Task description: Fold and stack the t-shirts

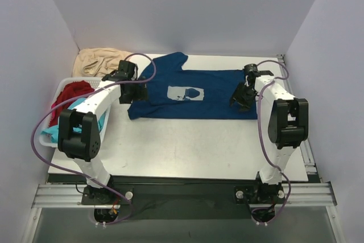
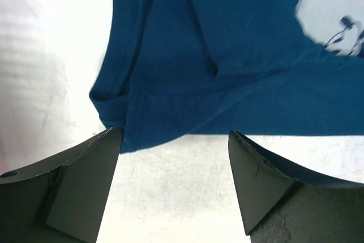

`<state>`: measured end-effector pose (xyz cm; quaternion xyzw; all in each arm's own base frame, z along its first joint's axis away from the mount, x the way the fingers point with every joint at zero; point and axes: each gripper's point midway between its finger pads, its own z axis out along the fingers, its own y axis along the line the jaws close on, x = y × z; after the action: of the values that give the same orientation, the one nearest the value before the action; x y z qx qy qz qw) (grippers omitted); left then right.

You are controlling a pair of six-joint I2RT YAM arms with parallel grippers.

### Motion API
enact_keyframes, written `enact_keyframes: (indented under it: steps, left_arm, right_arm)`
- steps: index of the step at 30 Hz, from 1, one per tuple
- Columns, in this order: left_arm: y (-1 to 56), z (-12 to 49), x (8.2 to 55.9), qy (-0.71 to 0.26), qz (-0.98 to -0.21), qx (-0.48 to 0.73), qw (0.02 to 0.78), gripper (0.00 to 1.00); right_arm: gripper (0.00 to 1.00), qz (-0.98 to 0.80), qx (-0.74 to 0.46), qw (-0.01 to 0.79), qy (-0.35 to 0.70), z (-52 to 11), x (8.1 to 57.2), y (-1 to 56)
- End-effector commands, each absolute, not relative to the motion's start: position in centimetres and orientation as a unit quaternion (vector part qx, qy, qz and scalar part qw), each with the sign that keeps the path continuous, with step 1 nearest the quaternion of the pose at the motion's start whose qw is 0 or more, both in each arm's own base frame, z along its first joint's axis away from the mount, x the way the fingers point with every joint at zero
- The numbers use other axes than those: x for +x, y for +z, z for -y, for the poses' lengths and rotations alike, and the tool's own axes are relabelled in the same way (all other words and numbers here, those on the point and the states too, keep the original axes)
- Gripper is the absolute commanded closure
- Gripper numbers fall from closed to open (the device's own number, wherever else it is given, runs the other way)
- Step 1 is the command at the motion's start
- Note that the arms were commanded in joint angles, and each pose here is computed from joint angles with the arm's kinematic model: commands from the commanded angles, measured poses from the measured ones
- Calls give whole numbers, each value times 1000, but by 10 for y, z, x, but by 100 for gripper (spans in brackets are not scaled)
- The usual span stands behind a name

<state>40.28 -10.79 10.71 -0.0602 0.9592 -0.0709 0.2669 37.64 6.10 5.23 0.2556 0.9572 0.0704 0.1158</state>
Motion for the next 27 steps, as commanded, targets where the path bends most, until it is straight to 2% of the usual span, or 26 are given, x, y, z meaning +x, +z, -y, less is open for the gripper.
enact_keyframes:
  steps: [1,8,14,20,27]
  left_arm:
    - [96,106,388,-59,-967,-64,240,13]
    - [75,91,387,5,-976,-81,200,16]
    - [57,94,406,22,-976,-92,197,19]
    - [46,73,411,95,-973,-109,179,24]
    - [39,44,405,175,-966,-113,153,25]
  right_arm:
    - [58,-962,252,76,73,-62,363,41]
    - [58,-963,247,54,90,-69,359,33]
    - [59,-965,238,38,102,-77,355,27]
    - [59,-966,236,23,99,-78,350,21]
    - [60,-971,228,-24,72,-71,330,12]
